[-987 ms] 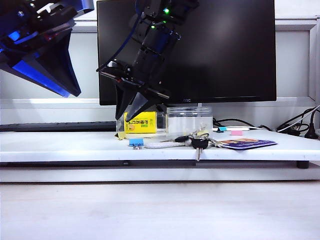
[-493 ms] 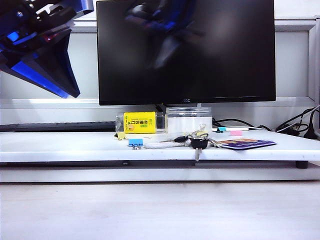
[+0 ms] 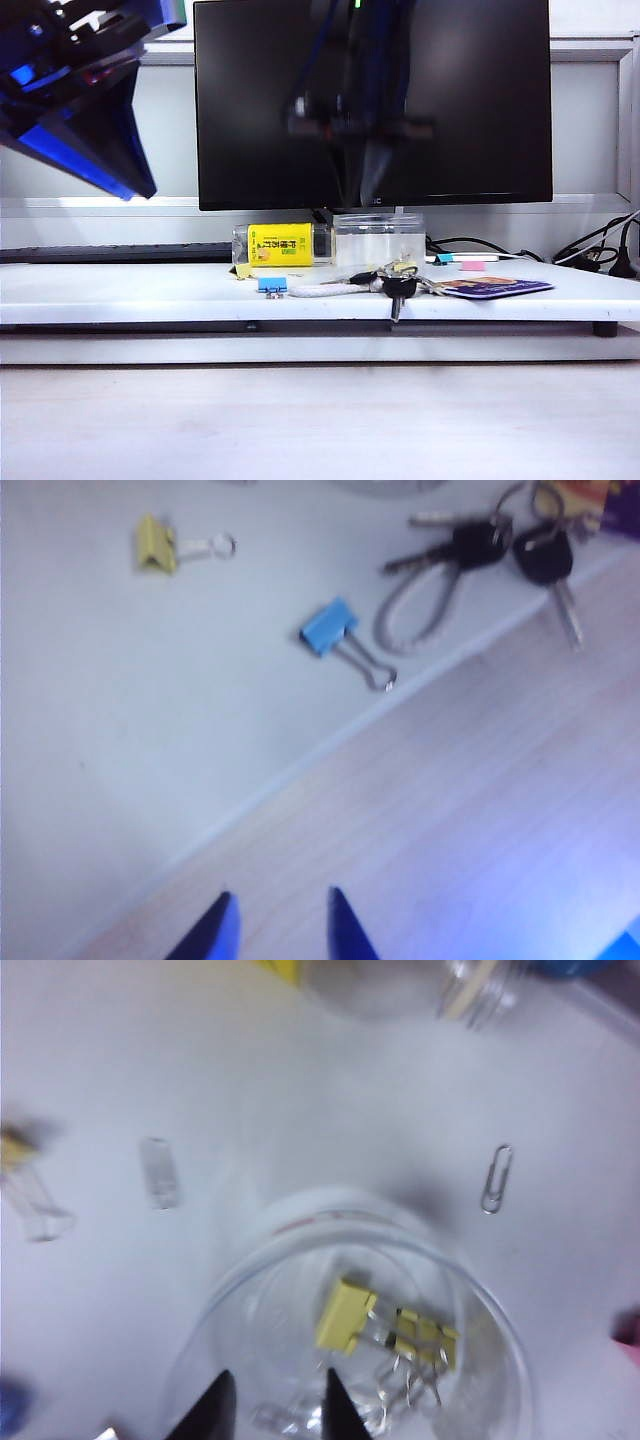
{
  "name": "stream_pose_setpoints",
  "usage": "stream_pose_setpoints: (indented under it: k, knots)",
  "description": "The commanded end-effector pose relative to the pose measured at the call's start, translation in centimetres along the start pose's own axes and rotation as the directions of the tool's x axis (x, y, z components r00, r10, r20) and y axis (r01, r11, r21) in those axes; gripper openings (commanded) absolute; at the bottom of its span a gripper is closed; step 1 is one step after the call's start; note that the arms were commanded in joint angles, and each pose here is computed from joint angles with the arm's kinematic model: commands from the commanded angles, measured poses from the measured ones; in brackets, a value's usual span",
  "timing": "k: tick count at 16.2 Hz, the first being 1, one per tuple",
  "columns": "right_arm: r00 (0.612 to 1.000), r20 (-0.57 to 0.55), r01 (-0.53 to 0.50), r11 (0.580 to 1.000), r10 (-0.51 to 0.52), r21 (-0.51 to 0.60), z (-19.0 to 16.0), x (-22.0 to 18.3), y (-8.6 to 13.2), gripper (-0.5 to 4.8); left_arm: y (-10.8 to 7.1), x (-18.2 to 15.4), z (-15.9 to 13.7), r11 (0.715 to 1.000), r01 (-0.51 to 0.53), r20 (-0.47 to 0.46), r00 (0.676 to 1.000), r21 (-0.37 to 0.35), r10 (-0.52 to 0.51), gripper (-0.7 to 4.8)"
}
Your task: Take the clips out of the round transparent plastic box and place them on the table.
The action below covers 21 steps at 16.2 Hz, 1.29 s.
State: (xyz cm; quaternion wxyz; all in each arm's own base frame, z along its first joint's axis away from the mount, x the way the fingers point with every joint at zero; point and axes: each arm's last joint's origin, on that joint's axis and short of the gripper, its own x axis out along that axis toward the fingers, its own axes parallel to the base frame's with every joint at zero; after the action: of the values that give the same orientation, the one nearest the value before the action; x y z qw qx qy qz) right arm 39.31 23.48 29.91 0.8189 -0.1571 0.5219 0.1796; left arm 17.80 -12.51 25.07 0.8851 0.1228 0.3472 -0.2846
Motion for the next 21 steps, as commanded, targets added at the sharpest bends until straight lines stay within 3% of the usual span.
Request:
stream_pose_setpoints:
  k: [1,5,10,21]
  knots:
    - [0.998,-0.051,0.036,0.999,-0.035,0.021,-0.1,1.7,-0.7,1.17,0.0,-0.1,-0.1,1.000,0.006,-0.017,1.000,0.000,-0.006,1.25]
    - [0.996,-0.069,0.056,0.998,-0.054,0.027,-0.3,1.7,-0.9,1.17,0.0,-0.1,0.0,1.000,0.010,-0.010,1.000,0.000,-0.010,1.25]
    - [0.994,-0.100,0.055,0.998,-0.052,0.025,-0.6,1.8,-1.0,1.17,-0.7,-0.2,0.5,0.974,0.228,0.049,0.973,-0.004,-0.227,1.25]
    - [0.989,-0.144,-0.014,0.998,0.023,0.060,-0.7,3.8,-0.6,1.18,-0.7,-0.2,0.6,0.974,0.228,0.054,0.972,-0.007,-0.227,1.25]
